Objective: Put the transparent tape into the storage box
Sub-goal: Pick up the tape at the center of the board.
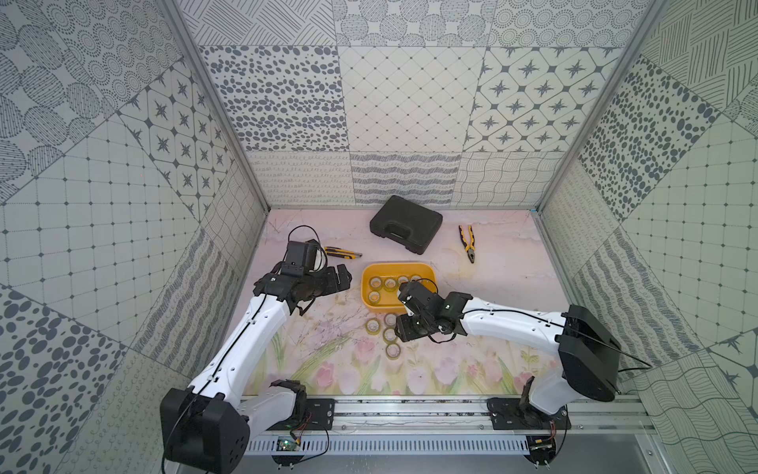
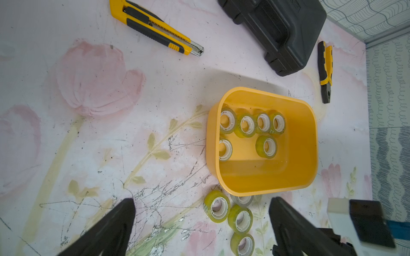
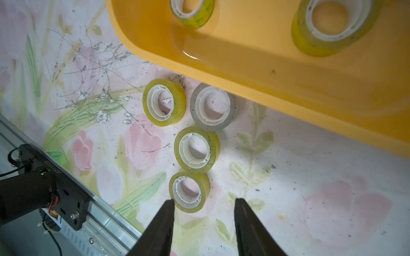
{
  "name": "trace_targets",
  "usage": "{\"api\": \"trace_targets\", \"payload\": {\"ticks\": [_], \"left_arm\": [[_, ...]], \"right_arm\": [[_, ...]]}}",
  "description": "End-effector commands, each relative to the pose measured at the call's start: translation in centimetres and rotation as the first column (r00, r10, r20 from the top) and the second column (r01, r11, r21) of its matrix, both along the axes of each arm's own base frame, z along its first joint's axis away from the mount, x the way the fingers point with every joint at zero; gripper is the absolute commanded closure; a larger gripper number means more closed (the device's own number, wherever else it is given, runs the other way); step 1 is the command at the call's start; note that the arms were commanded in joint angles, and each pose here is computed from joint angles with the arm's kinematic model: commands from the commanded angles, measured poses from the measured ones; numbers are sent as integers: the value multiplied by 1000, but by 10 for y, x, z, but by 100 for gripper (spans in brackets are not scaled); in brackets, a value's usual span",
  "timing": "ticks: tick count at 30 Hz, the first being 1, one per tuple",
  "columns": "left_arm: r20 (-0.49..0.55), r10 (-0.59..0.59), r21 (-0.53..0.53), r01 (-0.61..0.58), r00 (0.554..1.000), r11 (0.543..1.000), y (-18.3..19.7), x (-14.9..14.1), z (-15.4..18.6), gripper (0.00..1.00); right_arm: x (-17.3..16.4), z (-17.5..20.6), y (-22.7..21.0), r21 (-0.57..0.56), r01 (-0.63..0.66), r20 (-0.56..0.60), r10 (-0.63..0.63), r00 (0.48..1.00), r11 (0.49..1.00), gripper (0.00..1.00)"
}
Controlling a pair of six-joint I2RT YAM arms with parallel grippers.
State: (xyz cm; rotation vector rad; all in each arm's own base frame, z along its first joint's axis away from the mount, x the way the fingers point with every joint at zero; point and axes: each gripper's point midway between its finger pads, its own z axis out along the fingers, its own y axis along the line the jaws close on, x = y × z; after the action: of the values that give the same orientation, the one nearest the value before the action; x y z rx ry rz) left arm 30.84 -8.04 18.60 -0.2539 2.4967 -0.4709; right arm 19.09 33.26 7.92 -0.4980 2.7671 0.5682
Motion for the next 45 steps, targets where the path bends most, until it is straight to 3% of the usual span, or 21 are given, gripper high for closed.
{"api": "trace_targets", "payload": {"ticks": [1, 22, 36, 45], "left_arm": [[12, 9, 23, -9, 1000, 1000, 5, -1, 3, 1], [9, 5, 16, -5, 1000, 1000, 4, -1, 3, 1], [6, 6, 18, -6, 1000, 1000, 4, -1, 2, 1], [5, 6, 17, -6, 1000, 1000, 4, 0, 2, 1]], "right_arm": [[-7, -10, 12, 15, 9, -23, -8, 1000, 1000, 53], [-29, -56, 4, -146, -25, -59, 16, 998, 989, 56], [-24, -46, -11, -199, -34, 0, 35, 999, 979, 86], [-13, -8, -29, -147, -23, 52, 31, 998, 989, 92]]}}
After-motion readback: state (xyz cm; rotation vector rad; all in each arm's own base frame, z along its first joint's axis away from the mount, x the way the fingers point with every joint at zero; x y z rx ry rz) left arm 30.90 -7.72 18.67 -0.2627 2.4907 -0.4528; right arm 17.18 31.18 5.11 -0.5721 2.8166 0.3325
